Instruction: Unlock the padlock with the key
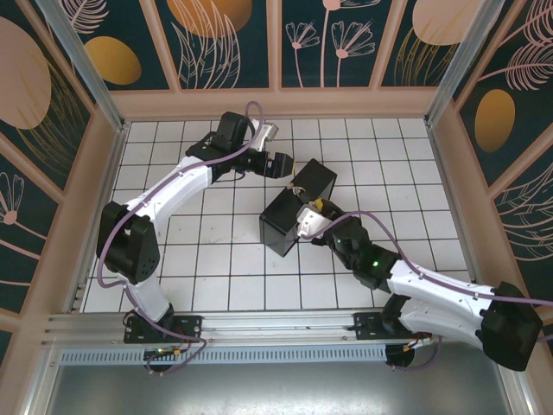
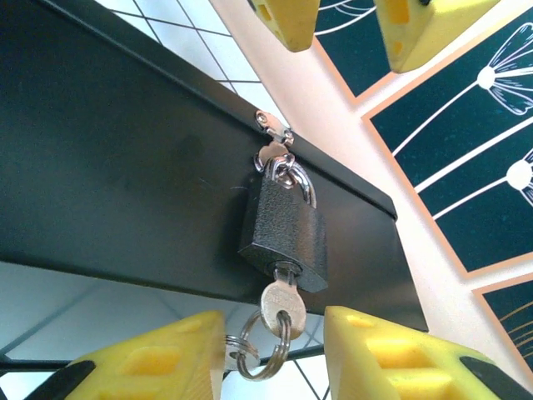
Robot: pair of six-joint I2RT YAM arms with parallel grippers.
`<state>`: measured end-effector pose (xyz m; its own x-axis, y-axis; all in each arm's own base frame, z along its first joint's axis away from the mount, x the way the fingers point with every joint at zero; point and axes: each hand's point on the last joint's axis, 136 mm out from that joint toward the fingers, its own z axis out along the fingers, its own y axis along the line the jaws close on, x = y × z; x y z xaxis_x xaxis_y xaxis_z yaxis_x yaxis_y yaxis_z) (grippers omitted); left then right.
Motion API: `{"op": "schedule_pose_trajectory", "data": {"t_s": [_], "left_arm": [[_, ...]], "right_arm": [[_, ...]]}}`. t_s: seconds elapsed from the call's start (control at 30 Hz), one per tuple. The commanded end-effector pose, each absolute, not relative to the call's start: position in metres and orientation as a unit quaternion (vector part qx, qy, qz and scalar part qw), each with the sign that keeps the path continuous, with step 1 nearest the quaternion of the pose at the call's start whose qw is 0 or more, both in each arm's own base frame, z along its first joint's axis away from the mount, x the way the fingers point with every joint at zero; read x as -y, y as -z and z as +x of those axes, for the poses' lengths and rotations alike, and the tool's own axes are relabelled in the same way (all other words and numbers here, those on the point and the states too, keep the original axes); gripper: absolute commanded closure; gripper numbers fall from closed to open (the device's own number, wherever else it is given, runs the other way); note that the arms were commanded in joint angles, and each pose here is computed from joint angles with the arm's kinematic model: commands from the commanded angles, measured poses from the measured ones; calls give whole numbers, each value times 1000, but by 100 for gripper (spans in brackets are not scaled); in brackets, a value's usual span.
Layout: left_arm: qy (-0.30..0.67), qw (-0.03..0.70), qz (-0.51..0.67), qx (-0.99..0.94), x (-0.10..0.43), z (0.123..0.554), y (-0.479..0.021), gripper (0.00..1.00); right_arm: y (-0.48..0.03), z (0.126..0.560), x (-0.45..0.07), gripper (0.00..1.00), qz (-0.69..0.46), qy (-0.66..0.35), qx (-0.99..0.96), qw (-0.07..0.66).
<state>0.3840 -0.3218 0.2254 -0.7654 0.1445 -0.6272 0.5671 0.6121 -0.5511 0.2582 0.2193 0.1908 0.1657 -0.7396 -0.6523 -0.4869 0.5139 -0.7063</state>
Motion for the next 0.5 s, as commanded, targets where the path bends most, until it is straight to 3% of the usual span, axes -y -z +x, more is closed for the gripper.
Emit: {"op": "schedule_pose_trajectory", "data": {"t_s": [0.0, 0.47], "left_arm": [[401, 290, 218, -841, 322, 384, -242, 7], [404, 287, 218, -840, 322, 381, -240, 8]], "right_arm": [[-195, 263, -219, 66, -475, 114, -633, 601], [-204, 266, -220, 79, -463, 101, -631, 615]]}}
